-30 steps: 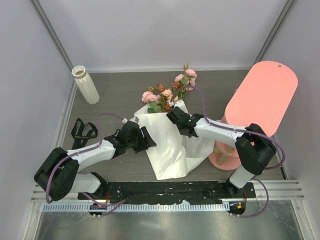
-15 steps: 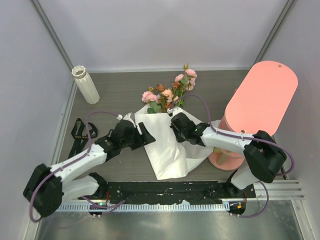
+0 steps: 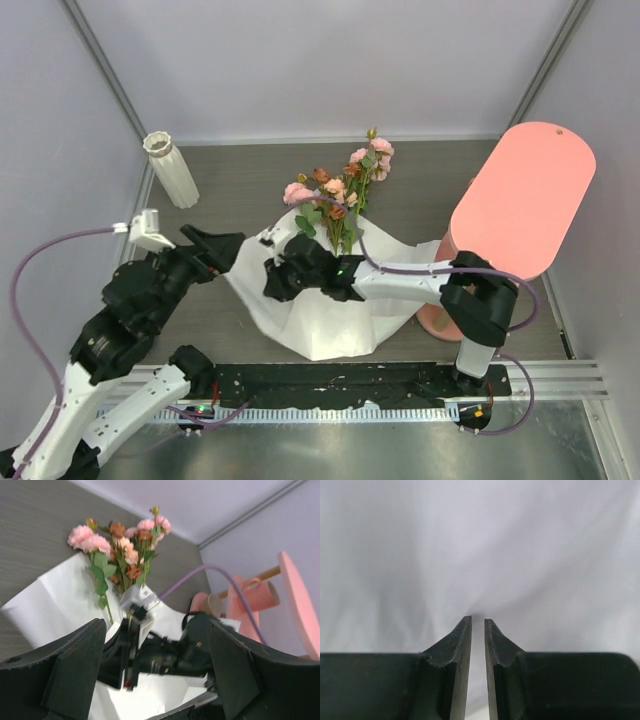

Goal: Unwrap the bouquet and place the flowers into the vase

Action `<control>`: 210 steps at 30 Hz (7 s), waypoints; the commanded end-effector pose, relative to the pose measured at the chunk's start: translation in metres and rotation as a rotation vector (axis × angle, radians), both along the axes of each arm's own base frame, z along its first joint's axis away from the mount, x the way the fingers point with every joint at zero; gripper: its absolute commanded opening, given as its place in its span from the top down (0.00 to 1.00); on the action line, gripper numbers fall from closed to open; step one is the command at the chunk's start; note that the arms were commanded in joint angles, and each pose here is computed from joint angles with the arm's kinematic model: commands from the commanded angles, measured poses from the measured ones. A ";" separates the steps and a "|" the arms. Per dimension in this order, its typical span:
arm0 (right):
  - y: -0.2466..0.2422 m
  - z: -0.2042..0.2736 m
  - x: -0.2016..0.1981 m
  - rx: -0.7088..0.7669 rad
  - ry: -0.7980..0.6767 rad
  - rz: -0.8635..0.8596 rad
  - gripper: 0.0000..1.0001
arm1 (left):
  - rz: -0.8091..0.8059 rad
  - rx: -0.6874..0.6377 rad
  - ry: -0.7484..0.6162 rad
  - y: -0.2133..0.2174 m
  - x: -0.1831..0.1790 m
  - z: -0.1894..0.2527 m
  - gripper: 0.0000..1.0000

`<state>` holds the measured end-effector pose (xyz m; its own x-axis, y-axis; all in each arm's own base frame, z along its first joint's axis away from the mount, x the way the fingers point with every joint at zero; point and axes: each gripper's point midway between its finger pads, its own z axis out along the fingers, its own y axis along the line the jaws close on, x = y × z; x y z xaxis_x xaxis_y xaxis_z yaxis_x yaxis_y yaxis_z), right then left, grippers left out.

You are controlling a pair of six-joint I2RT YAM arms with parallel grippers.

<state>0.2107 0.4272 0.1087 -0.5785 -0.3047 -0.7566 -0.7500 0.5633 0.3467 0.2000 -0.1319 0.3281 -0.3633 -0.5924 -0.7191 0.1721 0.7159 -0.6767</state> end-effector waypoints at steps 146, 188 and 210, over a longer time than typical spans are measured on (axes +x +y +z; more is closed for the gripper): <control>-0.199 0.017 -0.069 -0.186 0.099 -0.345 0.91 | 0.031 0.202 0.656 -0.073 0.146 -0.224 0.46; -0.197 0.055 -0.069 -0.041 -0.045 -0.276 0.89 | 0.398 0.619 0.611 -0.056 0.148 -0.205 1.00; -0.195 0.078 -0.067 -0.015 -0.083 -0.255 0.86 | 0.853 0.631 -0.304 0.110 0.168 0.140 1.00</control>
<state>0.1375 0.2235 0.1621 -0.6171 -0.1922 -0.7631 -0.5856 0.7599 0.2822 0.3607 -0.0602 0.3785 0.0044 -0.1365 -0.9906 -0.3741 0.9185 -0.1282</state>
